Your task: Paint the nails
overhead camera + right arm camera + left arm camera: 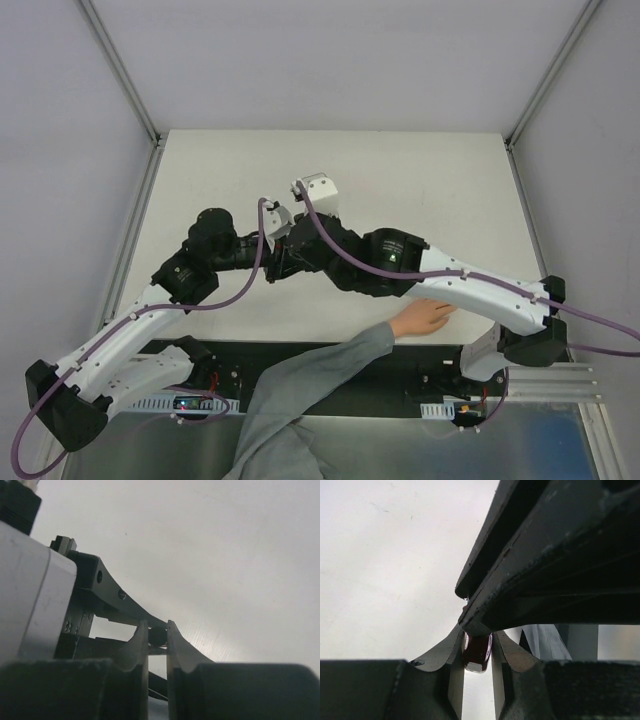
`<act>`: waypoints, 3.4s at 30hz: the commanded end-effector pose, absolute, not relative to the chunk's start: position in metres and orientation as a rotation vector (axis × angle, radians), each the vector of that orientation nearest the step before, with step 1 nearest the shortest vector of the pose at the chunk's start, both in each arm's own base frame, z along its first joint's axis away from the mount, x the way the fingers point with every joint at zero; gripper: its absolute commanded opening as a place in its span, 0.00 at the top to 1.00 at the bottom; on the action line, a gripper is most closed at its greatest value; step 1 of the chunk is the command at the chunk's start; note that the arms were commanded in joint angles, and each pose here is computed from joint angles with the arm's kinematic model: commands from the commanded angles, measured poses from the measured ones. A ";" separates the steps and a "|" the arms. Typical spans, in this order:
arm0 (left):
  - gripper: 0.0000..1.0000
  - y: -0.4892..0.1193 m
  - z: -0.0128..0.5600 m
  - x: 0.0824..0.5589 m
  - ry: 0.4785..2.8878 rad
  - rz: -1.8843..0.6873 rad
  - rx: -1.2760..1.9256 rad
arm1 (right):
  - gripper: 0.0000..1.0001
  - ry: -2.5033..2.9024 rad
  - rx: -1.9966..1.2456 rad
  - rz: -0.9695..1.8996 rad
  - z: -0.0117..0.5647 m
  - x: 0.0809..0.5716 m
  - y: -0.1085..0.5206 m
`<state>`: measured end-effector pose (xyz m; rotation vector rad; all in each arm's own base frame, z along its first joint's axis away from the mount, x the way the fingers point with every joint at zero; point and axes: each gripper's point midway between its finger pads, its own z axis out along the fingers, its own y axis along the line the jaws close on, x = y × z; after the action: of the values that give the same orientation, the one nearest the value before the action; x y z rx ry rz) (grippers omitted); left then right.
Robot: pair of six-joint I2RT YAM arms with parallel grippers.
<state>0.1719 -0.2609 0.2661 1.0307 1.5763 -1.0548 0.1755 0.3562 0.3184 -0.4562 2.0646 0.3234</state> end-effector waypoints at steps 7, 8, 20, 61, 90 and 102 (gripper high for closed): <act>1.00 -0.277 0.323 0.141 1.274 -1.256 1.208 | 0.38 2.025 -0.808 0.655 0.355 0.150 0.316; 1.00 -0.276 0.324 0.122 1.222 -1.346 1.292 | 0.36 2.021 -0.870 0.744 0.358 0.139 0.319; 1.00 -0.270 0.330 0.085 1.153 -1.613 1.459 | 0.58 1.777 -1.347 1.103 0.381 0.094 0.338; 1.00 -0.271 0.339 0.110 1.178 -1.442 1.307 | 0.46 1.891 -1.122 0.946 0.369 0.111 0.323; 1.00 -0.277 0.336 0.124 1.249 -1.431 1.240 | 1.00 1.810 -1.322 1.119 0.364 0.104 0.347; 1.00 -0.244 0.328 0.214 1.464 -0.942 0.783 | 1.00 1.936 -0.532 0.166 0.320 0.162 0.347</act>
<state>0.1703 -0.2561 0.2906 0.9469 1.5707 -1.1269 0.1673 0.3636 0.3337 -0.5236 1.9277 0.2938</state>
